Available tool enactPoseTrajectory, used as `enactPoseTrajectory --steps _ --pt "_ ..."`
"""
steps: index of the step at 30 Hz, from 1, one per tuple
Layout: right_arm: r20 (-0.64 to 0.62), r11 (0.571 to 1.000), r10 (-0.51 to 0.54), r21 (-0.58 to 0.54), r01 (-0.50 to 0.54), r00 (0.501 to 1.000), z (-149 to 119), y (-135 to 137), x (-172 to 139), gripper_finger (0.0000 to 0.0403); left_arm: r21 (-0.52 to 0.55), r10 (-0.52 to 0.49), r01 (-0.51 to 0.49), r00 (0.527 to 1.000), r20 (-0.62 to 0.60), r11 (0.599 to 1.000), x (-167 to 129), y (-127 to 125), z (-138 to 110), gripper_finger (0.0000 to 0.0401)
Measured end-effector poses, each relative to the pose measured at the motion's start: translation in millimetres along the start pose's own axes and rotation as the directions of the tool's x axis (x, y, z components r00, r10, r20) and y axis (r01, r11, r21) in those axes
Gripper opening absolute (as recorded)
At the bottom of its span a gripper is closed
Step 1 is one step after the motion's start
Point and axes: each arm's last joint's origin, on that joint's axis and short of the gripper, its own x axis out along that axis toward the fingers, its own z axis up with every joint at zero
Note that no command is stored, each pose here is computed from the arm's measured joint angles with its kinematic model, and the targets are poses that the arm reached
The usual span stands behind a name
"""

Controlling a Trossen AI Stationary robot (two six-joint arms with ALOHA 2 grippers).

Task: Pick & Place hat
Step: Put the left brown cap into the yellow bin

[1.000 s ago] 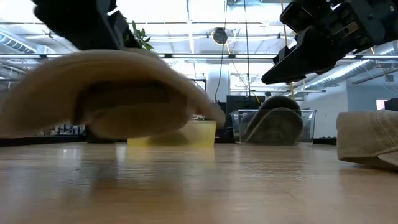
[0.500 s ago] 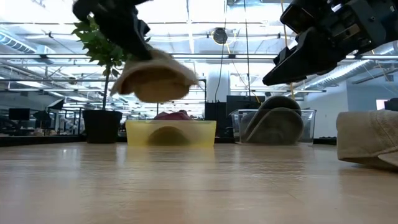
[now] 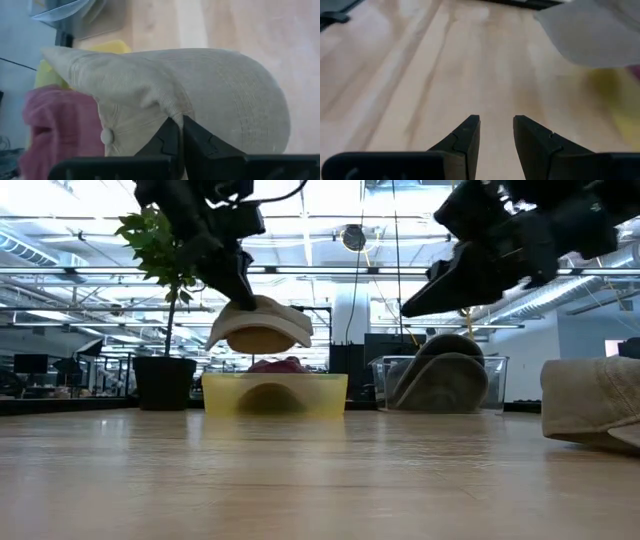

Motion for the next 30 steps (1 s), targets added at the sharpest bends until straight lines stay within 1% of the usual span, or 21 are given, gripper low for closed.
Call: enactPoseTrajectory --steps 4,7,10,15,19,21,23,25,26,29,30 --pt "0.059 0.997 -0.063 -0.045 0.066 0.996 5.9 -17.4 2.6 0.0105 0.052 0.019 -0.019 1.000 0.011 0.998 0.9 19.8 -7.3 0.0024" --pt "0.113 0.988 -0.119 -0.086 0.129 0.987 11.0 -32.1 3.6 0.0105 0.112 0.067 -0.070 0.997 0.031 0.991 1.5 35.8 -11.2 0.0012" --pt "0.157 0.974 -0.176 -0.115 0.195 0.972 14.9 -47.0 3.6 0.0105 0.141 0.116 -0.122 0.992 0.048 0.983 0.8 52.4 -16.6 0.0007" --pt "0.217 0.942 -0.278 -0.127 0.310 0.936 19.4 -73.8 1.5 0.0105 0.164 0.111 -0.121 0.992 0.065 0.979 0.4 78.8 -33.2 0.0022" --pt "0.261 0.912 -0.359 -0.106 0.397 0.896 22.1 -95.3 -2.3 0.0105 0.193 0.094 -0.106 0.993 0.070 0.975 6.1 96.1 -47.1 0.0008" --pt "0.280 0.897 -0.396 -0.086 0.434 0.874 23.0 -105.4 -4.8 0.0105 0.202 0.112 -0.130 0.989 0.100 0.971 15.5 105.1 -48.8 0.0007" --pt "0.296 0.883 -0.428 -0.067 0.465 0.854 23.6 -114.1 -7.3 0.0105 0.171 0.130 -0.145 0.986 0.100 0.974 22.7 113.5 -54.5 0.0015" --pt "0.301 0.871 -0.452 -0.054 0.489 0.840 23.3 -120.8 -9.2 0.0105 0.166 0.153 -0.171 0.981 0.115 0.971 31.1 120.5 -56.2 0.0024" --pt "0.301 0.867 -0.460 -0.050 0.496 0.835 23.0 -123.1 -9.8 0.0105 0.174 0.154 -0.172 0.982 0.111 0.970 36.6 122.8 -57.5 0.0026" --pt "0.296 0.860 -0.477 -0.039 0.509 0.828 21.8 -128.4 -11.0 0.0105 0.187 0.114 -0.119 0.993 0.038 0.975 54.7 121.6 -69.7 0.0023" --pt "0.292 0.858 -0.480 -0.038 0.512 0.827 21.3 -129.4 -11.2 0.0105 0.188 0.120 -0.123 0.992 0.031 0.974 60.2 122.6 -71.0 0.0019"
